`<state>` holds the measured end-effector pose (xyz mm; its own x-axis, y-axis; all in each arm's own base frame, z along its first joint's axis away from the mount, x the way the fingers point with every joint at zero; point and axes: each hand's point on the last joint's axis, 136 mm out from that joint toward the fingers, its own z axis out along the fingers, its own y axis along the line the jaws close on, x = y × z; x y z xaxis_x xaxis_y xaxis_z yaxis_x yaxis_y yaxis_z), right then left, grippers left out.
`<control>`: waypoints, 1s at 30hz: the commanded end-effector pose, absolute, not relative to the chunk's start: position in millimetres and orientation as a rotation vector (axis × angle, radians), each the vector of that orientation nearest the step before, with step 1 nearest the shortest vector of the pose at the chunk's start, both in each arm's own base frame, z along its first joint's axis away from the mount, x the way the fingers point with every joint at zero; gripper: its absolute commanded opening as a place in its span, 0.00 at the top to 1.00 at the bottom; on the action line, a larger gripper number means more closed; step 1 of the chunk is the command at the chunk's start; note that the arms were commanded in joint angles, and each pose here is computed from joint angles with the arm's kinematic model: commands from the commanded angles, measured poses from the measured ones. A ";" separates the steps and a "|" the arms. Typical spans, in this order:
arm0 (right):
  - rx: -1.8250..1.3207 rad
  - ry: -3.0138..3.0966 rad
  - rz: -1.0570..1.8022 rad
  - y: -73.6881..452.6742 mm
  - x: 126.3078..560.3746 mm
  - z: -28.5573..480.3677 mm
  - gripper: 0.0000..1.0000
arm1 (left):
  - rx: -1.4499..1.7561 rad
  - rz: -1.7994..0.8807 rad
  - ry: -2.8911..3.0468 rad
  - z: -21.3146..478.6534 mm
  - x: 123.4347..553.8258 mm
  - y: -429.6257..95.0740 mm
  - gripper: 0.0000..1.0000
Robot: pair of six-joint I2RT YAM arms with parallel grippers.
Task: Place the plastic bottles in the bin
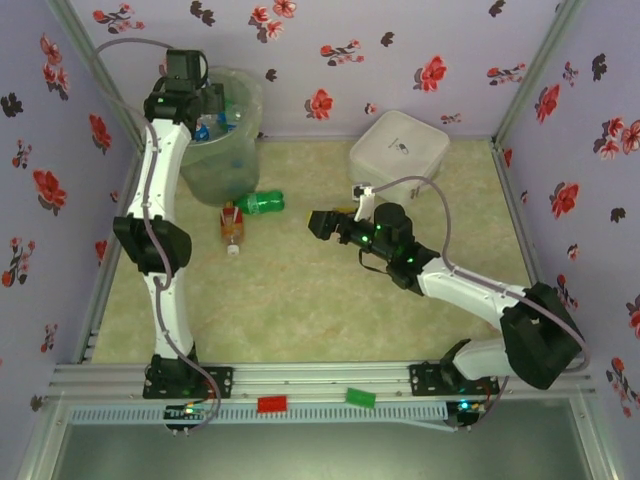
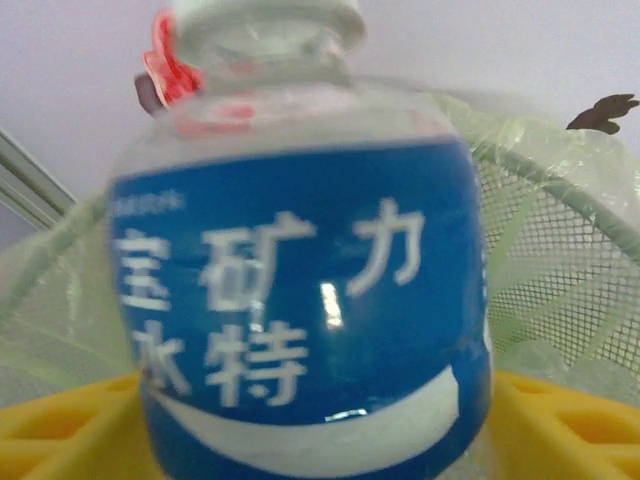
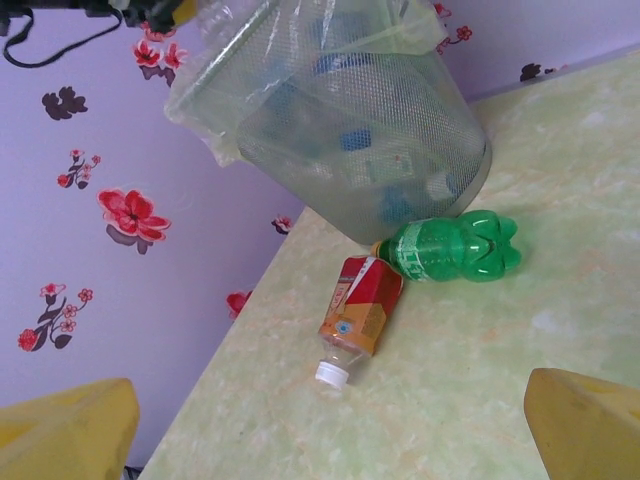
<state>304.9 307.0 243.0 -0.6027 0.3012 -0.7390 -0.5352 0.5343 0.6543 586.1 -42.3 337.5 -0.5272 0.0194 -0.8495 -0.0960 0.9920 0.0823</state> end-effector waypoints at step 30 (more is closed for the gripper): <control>0.034 2.095 0.831 235.5 295.2 198.9 0.00 | -0.213 -0.378 2.057 324.7 390.5 -82.4 0.00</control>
